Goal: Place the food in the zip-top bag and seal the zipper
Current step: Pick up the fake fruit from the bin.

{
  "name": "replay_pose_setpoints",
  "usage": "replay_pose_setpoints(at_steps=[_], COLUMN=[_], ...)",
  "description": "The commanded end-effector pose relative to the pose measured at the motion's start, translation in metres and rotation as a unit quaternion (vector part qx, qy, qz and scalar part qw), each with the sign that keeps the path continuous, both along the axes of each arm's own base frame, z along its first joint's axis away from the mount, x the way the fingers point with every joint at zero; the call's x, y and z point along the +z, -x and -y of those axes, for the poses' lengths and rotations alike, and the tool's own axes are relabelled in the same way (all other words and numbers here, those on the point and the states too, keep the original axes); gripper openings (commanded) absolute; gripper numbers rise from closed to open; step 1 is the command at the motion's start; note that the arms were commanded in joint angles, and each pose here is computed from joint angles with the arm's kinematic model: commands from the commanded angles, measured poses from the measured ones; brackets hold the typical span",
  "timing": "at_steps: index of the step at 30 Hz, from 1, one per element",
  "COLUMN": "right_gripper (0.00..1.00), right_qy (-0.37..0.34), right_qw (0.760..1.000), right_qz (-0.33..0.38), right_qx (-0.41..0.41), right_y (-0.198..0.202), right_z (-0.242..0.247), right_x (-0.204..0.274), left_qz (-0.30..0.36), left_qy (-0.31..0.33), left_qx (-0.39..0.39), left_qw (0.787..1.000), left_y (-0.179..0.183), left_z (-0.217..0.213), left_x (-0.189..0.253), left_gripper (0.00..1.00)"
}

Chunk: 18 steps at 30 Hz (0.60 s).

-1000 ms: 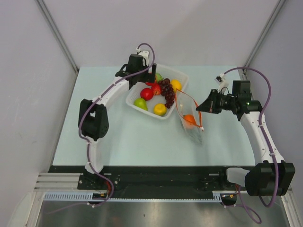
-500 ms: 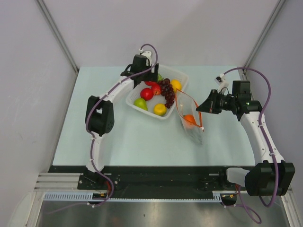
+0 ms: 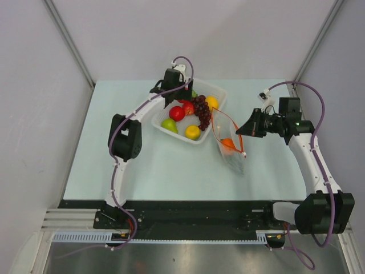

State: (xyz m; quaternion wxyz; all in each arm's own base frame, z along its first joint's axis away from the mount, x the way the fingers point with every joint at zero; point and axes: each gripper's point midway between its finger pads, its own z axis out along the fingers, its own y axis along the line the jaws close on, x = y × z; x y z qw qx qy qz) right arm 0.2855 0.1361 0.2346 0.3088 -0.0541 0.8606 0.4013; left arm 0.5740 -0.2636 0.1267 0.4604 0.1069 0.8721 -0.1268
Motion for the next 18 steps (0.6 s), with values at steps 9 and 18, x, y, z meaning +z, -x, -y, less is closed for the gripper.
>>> replay_pose_setpoints(at_steps=[9,18], right_gripper=[0.0,0.0], right_qy=[0.0,-0.004], right_qw=[1.0,1.0], right_qz=[0.009,0.015], right_qx=[0.008,0.007], right_y=[-0.006,-0.005], right_z=[0.0,-0.001], right_x=[0.003,0.005], left_qz=[0.055,0.107], left_qy=[0.017,0.097], left_qx=[-0.027,-0.08], left_qw=[0.998,0.986], left_y=[-0.013,0.046], left_z=[0.023,0.027], left_x=[0.042,0.157], left_gripper=[0.67,0.58])
